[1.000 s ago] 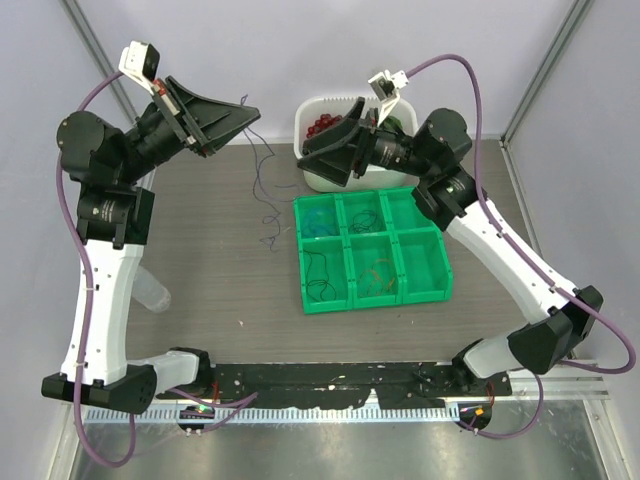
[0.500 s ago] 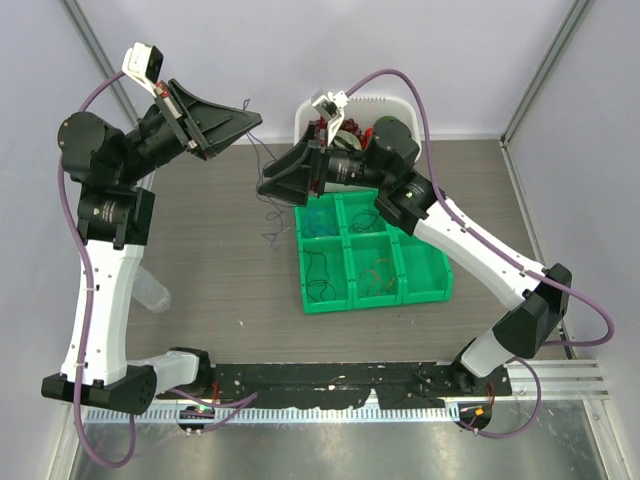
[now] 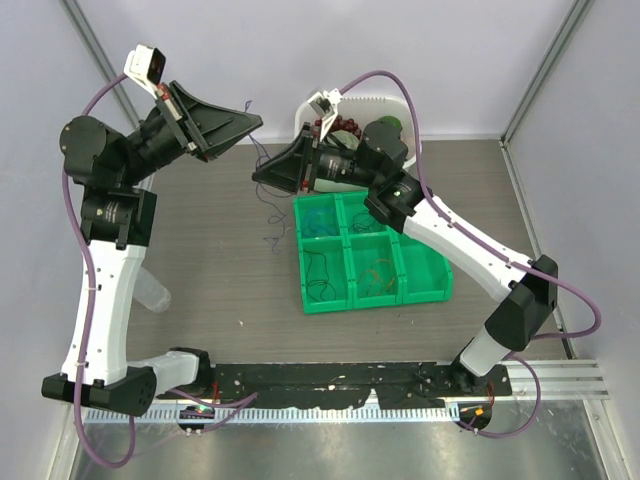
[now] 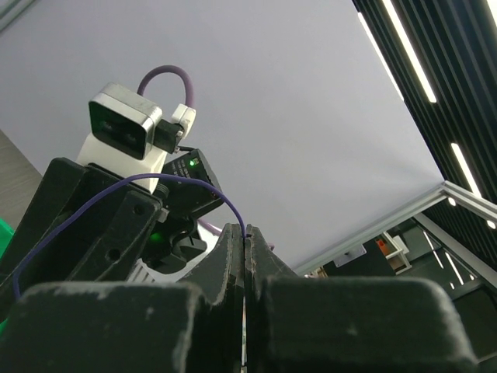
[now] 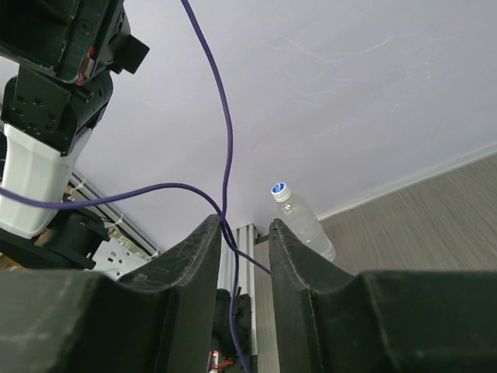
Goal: Untangle the cables
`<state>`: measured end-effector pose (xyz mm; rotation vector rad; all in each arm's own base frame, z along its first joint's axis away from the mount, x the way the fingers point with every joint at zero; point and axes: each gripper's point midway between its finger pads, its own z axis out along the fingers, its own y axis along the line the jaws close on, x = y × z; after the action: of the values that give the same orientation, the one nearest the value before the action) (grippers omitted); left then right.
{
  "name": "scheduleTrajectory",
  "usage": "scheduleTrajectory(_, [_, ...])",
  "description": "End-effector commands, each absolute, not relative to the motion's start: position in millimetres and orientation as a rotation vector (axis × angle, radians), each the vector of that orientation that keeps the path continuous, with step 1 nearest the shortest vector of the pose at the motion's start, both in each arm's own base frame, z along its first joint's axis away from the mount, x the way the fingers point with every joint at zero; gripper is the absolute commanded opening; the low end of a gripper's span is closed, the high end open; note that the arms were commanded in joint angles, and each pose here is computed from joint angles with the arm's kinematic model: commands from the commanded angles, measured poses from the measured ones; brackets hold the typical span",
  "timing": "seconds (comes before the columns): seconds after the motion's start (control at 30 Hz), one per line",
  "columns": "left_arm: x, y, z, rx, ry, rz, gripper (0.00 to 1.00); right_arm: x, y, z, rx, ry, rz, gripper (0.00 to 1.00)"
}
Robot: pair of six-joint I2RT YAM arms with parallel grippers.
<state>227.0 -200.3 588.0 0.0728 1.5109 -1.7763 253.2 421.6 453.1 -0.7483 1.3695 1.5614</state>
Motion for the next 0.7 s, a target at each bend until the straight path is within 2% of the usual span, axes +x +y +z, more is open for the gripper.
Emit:
scheduleTrajectory(0.0, [211.1,-199.2,594.4,0.135,1.473,-1.781,0.00,237.9,418.2,494.1,-0.761,1.222,1.600,0.29])
scheduleTrajectory(0.17, [213.2,-199.0,590.3,0.122,1.481,-1.775,0.00,239.0,415.5,497.4,-0.721,1.230,1.607,0.01])
scheduleTrajectory(0.23, [217.6,-198.4,584.0,0.102,1.502,-1.746,0.04,245.1,413.6,496.7,-0.681,1.254,1.579,0.01])
scheduleTrajectory(0.37, [231.7,-194.7,550.8,-0.007,1.627,-1.640,0.47,273.8,395.9,489.9,-0.562,1.336,1.448,0.01])
scheduleTrajectory(0.47, [233.0,-186.6,533.4,-0.051,1.667,-1.524,0.67,294.9,372.5,488.2,-0.462,1.378,1.369,0.01])
scheduleTrajectory(0.53, [232.1,-177.5,526.5,-0.093,1.662,-1.435,0.76,310.4,355.1,485.7,-0.403,1.401,1.323,0.01])
scheduleTrajectory(0.67, [236.0,-155.2,496.7,-0.263,1.689,-1.278,0.80,338.4,320.3,483.2,-0.329,1.431,1.215,0.01])
